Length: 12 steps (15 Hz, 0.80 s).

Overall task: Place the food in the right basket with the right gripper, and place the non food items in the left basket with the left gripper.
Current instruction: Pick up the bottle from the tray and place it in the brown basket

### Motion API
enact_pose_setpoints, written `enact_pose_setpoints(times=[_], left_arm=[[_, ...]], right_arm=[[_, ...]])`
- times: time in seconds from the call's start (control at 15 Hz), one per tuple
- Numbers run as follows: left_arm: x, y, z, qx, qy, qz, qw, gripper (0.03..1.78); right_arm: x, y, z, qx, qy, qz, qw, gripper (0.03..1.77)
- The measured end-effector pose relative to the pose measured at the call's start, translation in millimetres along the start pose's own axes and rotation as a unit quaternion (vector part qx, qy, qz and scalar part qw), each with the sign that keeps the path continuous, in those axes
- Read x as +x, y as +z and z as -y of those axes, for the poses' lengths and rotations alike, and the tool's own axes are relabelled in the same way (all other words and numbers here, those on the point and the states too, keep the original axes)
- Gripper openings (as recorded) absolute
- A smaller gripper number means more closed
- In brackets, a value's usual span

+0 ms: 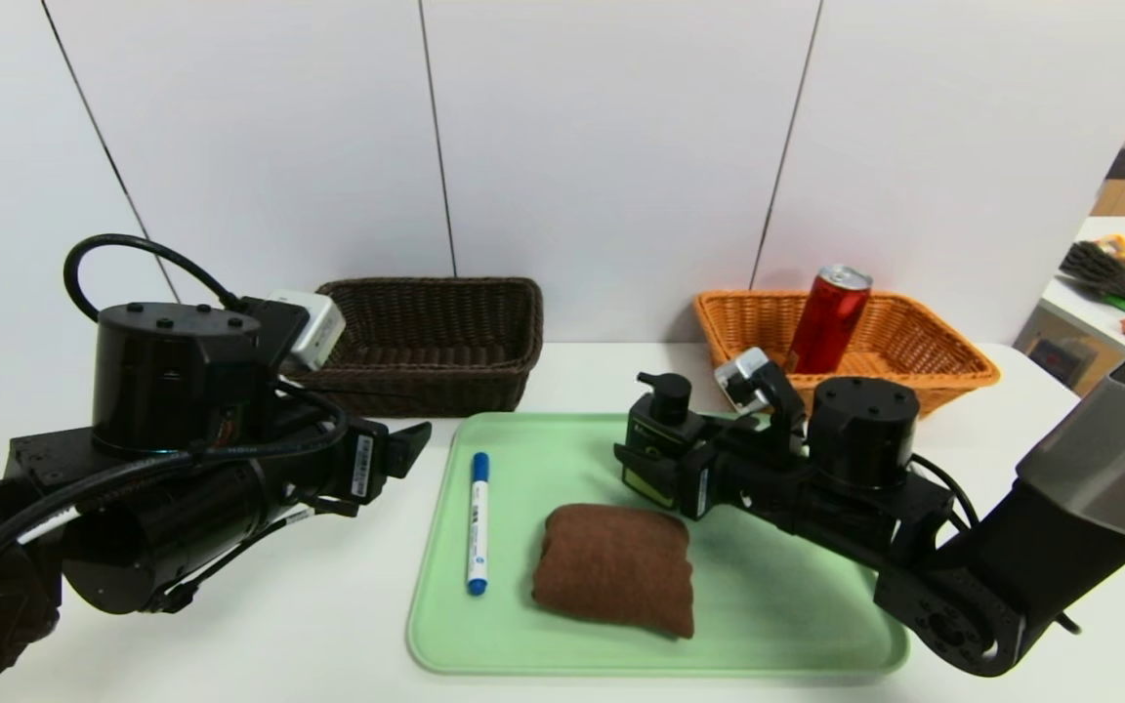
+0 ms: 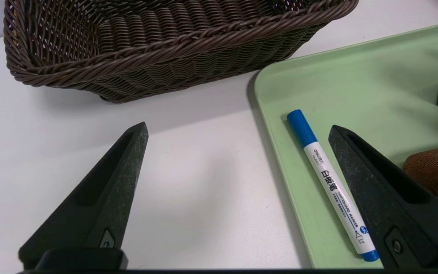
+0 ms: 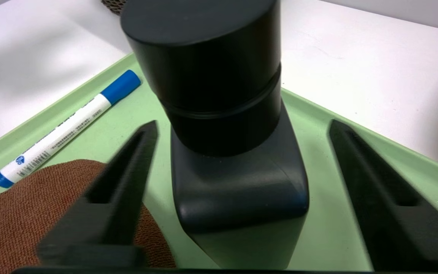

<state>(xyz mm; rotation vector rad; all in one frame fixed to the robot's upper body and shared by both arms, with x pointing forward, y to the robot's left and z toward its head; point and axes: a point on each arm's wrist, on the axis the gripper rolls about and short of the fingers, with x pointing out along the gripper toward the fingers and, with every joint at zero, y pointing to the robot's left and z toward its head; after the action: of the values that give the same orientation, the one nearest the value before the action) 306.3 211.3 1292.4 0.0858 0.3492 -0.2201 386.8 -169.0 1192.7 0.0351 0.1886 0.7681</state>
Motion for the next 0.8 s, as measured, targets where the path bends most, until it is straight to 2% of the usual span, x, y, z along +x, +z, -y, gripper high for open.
enact_pose_setpoints(times=[0.13,0.33,0.4,0.8], left_arm=[[0.0,0.0,0.0,0.000,0.000,0.000,1.0000,1.69],[-0.2,-0.4,-0.3,0.000,0.005,0.000,1.0000,1.69],[-0.3,-0.7,-0.4,0.000,0.005,-0.001,1.0000,1.69],[-0.5,-1.8,-0.6,0.000,0.006,-0.002,1.0000,1.69]], right_arm=[[-0.8,-0.2,-0.3,0.000,0.001,-0.001,1.0000,1.09],[-1.9,0.0,-1.3,-0.001,0.002,-0.001,1.0000,0.77],[-2.5,0.1,-1.4,-0.001,0.002,-0.001,1.0000,0.61],[-8.4,7.3,-7.1,-0.003,0.001,0.003,1.0000,0.62]])
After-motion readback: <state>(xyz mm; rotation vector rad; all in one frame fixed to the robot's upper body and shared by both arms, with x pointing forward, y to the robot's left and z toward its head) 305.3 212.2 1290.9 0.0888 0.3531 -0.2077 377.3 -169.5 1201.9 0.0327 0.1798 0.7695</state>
